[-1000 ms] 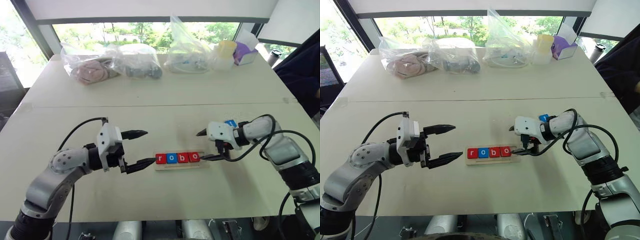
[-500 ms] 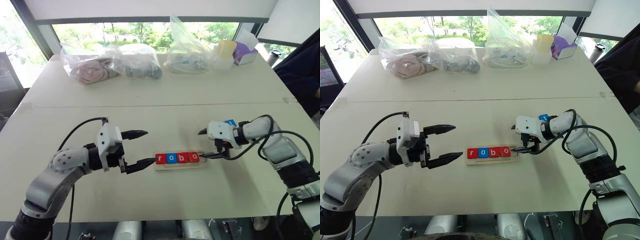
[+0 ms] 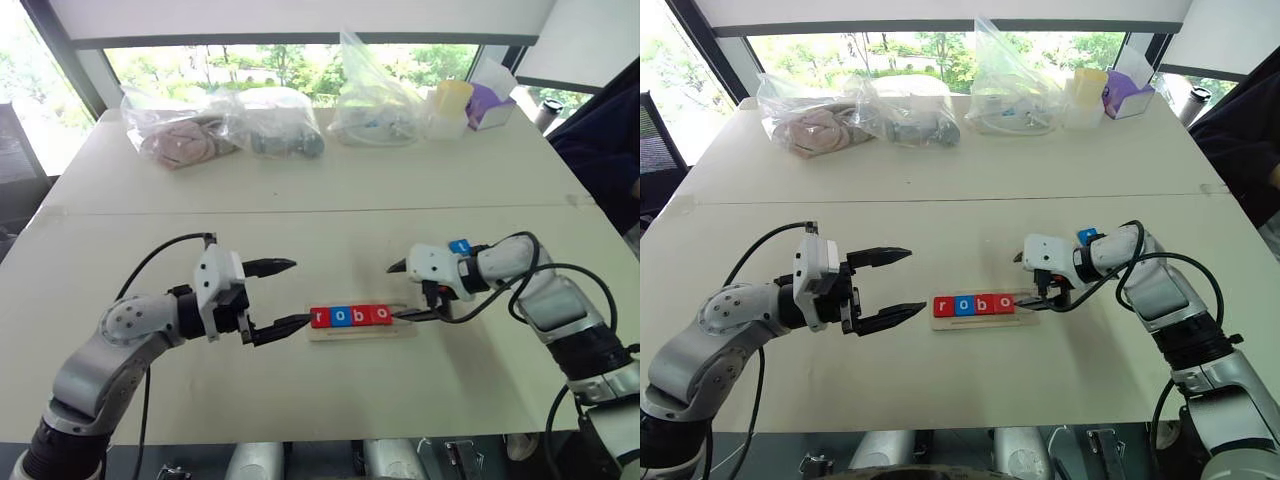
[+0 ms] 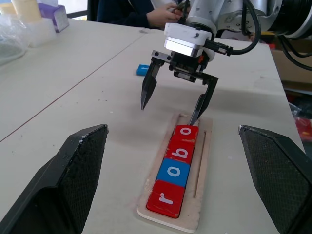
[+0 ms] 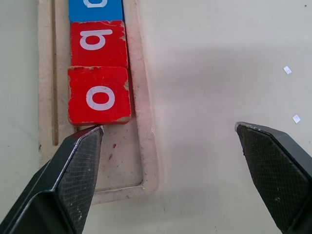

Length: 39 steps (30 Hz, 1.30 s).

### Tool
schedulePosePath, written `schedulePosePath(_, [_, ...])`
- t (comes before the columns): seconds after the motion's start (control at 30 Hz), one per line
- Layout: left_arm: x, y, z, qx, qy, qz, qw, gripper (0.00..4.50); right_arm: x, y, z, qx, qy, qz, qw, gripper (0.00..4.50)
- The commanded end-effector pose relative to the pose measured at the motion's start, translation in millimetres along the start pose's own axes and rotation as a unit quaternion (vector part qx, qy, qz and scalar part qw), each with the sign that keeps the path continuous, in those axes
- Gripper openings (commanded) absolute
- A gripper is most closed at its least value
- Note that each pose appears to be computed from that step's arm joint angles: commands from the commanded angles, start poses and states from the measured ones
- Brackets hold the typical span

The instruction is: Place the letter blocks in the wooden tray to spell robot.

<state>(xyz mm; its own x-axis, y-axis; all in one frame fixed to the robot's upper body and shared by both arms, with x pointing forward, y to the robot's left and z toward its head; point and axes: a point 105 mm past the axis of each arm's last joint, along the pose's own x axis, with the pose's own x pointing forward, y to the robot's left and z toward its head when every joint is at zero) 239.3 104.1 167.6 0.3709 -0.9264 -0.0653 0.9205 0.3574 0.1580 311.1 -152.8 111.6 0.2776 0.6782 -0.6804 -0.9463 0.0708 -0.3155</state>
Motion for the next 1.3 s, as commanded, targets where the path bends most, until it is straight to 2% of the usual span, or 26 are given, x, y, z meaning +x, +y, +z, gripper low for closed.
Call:
schedulePosePath(0.03, [2,-2,7,0.012,-0.009,-0.006,1.000,4.50,-1,0,12,-0.014,-0.020,-0.002,1.000,4.44])
schedulePosePath(0.23, [2,-2,7,0.011,-0.010,-0.002,1.000,4.50,-13,-11,9,-0.020,-0.005,-0.030,0.999,4.44])
schedulePosePath(0.33, [2,-2,7,0.011,-0.011,-0.001,1.000,4.50,-26,-17,-1,-0.033,0.023,-0.051,0.998,4.44])
schedulePosePath(0.57, [5,-1,7,0.012,-0.015,-0.001,1.000,4.50,-48,-38,4,0.043,-0.027,-0.140,0.989,4.44])
schedulePosePath(0.73, [6,-1,6,0.012,-0.016,-0.003,1.000,4.50,-63,-69,-17,0.149,-0.022,-0.280,0.948,4.44])
schedulePosePath(0.93, [7,-1,5,0.011,-0.017,-0.007,1.000,4.50,-79,-81,-56,0.280,0.025,-0.415,0.865,4.44])
schedulePosePath(1.03, [7,-1,5,0.010,-0.017,-0.009,1.000,4.50,-80,-76,-68,0.325,0.037,-0.439,0.837,4.44])
schedulePosePath(1.2, [7,0,5,0.011,-0.017,-0.011,1.000,4.50,-80,-71,-80,0.354,0.054,-0.453,0.816,4.44])
schedulePosePath(1.3, [8,0,6,0.012,-0.018,-0.013,1.000,4.50,-71,-64,-89,0.391,0.061,-0.434,0.809,4.44])
